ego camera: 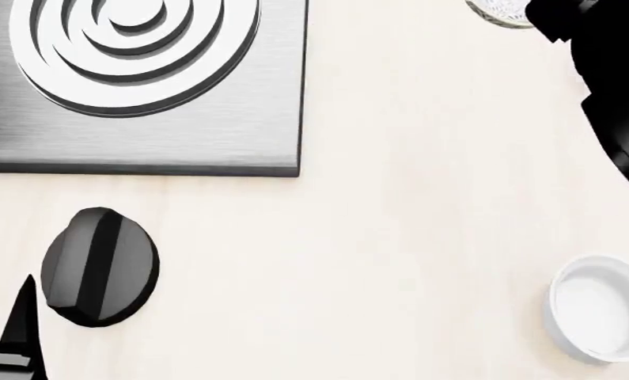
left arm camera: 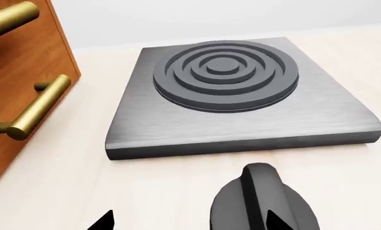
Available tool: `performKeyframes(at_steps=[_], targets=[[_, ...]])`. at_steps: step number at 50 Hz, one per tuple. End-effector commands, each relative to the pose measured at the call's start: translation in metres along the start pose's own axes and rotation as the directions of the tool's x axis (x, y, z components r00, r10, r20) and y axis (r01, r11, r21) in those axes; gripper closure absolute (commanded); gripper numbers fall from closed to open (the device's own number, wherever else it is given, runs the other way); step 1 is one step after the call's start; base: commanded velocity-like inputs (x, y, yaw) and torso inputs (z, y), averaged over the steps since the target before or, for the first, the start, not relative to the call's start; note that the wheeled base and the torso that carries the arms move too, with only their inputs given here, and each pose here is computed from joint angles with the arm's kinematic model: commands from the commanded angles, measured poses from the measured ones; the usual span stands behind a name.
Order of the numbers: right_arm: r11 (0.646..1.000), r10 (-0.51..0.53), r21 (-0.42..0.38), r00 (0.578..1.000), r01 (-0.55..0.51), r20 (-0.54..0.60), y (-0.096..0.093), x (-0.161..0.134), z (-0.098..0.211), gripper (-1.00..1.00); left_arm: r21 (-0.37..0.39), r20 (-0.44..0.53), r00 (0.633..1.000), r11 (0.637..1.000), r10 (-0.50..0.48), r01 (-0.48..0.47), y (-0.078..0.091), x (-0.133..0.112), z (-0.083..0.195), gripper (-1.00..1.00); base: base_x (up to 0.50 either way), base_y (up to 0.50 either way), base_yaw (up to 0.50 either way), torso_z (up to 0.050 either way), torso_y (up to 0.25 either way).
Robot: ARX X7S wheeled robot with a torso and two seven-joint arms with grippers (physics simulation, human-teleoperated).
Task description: Pick the akita bowl next to the ramekin and place it on the plate.
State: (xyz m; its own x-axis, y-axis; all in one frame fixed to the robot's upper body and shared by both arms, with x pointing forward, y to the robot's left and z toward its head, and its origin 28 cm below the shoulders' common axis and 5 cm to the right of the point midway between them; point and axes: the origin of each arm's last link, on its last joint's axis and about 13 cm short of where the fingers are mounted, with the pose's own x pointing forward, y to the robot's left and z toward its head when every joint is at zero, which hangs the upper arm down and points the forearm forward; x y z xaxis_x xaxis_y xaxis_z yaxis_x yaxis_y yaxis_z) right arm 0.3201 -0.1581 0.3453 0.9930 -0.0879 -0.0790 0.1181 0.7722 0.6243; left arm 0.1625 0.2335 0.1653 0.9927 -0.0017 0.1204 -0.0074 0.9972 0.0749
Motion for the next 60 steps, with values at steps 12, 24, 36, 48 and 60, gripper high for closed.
performKeyframes(at_steps=[12, 24, 36, 48, 60], targets=[[0.993, -0.082, 0.091, 0.995, 0.076, 0.058, -0.021, 0.013, 0.023, 1.00, -0.003, -0.005, 1.000, 1.000, -0.001, 0.001, 0.000, 0.000, -0.002, -1.00, 0.00, 0.00, 0.00, 0.000, 0.000], [0.989, -0.128, 0.090, 0.988, 0.121, 0.084, -0.032, 0.020, 0.034, 1.00, 0.003, -0.007, 1.000, 1.000, 0.000, 0.000, 0.000, 0.000, -0.003, -1.00, 0.00, 0.00, 0.00, 0.000, 0.000], [0.979, -0.186, 0.103, 0.978, 0.176, 0.097, -0.042, 0.029, 0.040, 1.00, 0.006, -0.006, 1.000, 1.000, -0.002, 0.002, 0.000, 0.000, -0.002, -1.00, 0.00, 0.00, 0.00, 0.000, 0.001], [0.966, -0.243, 0.120, 0.965, 0.230, 0.101, -0.051, 0.040, 0.046, 1.00, 0.006, -0.011, 1.000, 1.000, 0.001, -0.001, 0.000, 0.001, -0.005, -1.00, 0.00, 0.00, 0.00, 0.000, 0.000], [0.949, -0.304, 0.118, 0.948, 0.293, 0.095, -0.059, 0.051, 0.050, 1.00, 0.005, -0.009, 1.000, 1.000, -0.003, 0.003, -0.001, 0.000, -0.004, -1.00, 0.00, 0.00, 0.00, 0.000, 0.001]])
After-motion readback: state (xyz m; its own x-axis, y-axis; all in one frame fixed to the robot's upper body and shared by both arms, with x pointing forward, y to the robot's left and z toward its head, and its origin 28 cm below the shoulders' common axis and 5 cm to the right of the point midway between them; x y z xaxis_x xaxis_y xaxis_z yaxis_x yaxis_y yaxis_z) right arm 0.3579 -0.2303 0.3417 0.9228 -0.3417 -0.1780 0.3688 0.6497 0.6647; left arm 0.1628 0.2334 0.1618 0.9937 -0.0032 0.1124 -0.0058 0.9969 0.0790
